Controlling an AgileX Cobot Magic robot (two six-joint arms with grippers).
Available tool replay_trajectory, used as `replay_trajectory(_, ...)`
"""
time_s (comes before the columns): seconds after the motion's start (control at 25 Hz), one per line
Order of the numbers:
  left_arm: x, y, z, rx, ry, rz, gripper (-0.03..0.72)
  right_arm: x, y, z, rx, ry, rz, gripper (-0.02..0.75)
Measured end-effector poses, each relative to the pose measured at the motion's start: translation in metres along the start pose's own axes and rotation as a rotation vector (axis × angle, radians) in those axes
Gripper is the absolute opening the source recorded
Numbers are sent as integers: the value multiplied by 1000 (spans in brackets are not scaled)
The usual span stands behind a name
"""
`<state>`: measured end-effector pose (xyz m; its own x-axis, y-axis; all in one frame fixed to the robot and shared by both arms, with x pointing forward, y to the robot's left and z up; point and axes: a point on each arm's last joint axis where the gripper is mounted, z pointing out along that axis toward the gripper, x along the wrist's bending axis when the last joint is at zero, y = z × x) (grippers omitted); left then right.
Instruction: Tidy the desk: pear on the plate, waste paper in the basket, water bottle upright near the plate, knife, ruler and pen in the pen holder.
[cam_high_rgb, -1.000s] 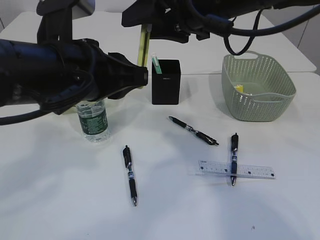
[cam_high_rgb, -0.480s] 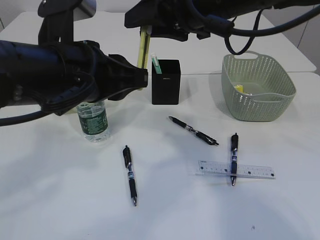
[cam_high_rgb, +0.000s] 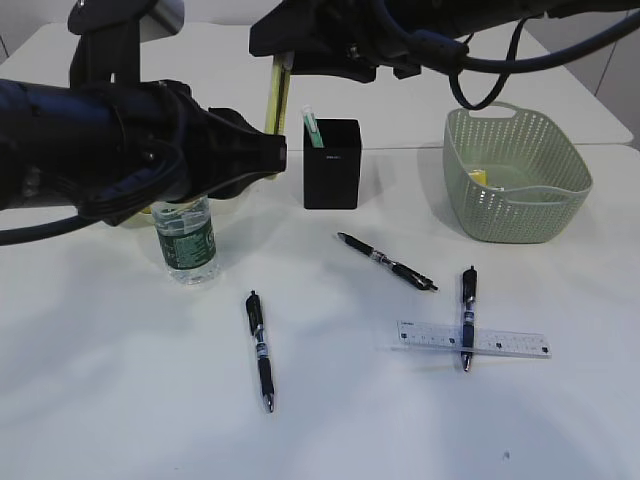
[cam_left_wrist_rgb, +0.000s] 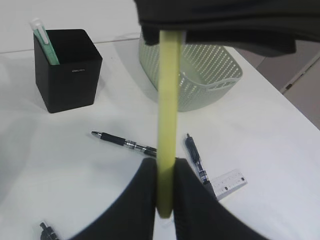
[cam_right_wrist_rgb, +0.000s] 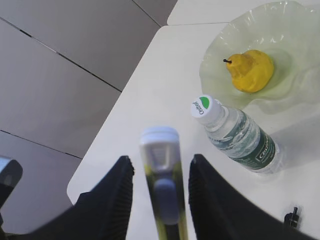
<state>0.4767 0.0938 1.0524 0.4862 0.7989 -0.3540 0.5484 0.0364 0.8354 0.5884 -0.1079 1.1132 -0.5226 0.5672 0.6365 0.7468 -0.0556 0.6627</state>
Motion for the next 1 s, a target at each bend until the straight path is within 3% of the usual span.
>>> replay_trajectory(0.16, 0, 0, 0, 1, 1, 0, 39, 0, 0, 0, 0, 0, 0, 272)
replay_trajectory(0.44, 0, 0, 0, 2, 1, 0, 39, -1, 0, 0, -1, -8, -11, 173)
replay_trajectory(1.0, 0, 0, 0, 4, 2, 8, 42, -2, 0, 0, -2, -22, -57, 134)
